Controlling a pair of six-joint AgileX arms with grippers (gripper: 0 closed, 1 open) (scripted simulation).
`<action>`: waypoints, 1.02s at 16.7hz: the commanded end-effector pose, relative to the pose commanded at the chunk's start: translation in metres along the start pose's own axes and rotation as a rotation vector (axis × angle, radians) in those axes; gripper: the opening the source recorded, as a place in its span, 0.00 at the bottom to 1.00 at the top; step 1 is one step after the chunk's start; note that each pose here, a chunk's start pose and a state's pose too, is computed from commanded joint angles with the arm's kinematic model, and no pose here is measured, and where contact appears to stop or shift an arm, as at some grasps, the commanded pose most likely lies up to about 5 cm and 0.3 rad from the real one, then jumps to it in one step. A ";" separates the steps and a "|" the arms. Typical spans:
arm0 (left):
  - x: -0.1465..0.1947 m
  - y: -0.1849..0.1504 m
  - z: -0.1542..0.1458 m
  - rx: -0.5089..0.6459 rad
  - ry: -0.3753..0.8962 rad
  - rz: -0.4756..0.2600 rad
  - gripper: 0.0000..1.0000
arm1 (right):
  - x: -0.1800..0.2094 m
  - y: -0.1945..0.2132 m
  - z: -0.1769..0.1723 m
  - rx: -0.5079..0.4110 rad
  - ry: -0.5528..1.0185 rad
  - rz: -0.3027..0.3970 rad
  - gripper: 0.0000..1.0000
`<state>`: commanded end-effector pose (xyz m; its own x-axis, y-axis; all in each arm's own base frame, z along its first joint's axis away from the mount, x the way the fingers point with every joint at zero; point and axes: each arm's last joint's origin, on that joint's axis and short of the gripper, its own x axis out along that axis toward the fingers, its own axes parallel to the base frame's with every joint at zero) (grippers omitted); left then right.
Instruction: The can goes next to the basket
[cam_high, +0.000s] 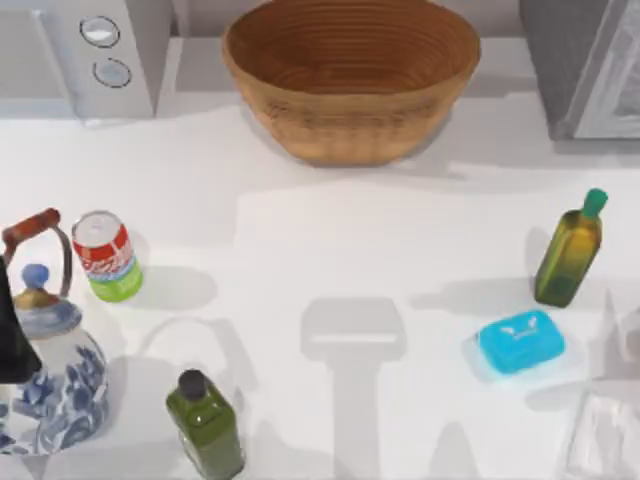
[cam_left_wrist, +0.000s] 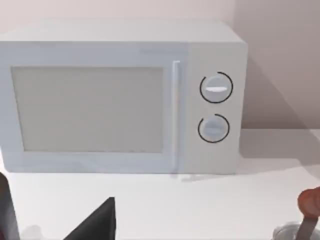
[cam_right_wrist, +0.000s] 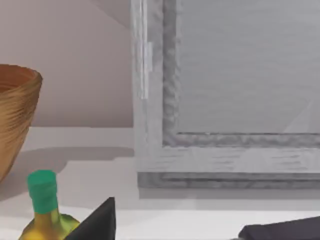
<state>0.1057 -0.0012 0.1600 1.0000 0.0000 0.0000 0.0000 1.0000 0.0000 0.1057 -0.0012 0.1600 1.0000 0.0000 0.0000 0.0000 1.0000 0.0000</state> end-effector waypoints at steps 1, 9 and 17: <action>0.000 0.000 0.000 0.000 0.000 0.000 1.00 | 0.000 0.000 0.000 0.000 0.000 0.000 1.00; 0.006 -0.009 0.051 0.091 0.247 -0.099 1.00 | 0.000 0.000 0.000 0.000 0.000 0.000 1.00; 0.104 -0.041 0.136 0.362 0.840 -0.337 1.00 | 0.000 0.000 0.000 0.000 0.000 0.000 1.00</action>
<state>0.2101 -0.0422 0.2963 0.6218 -0.1455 -0.7695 0.4265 0.8870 0.1770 0.1057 -0.0012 0.1600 1.0000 0.0000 0.0000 0.0000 1.0000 0.0000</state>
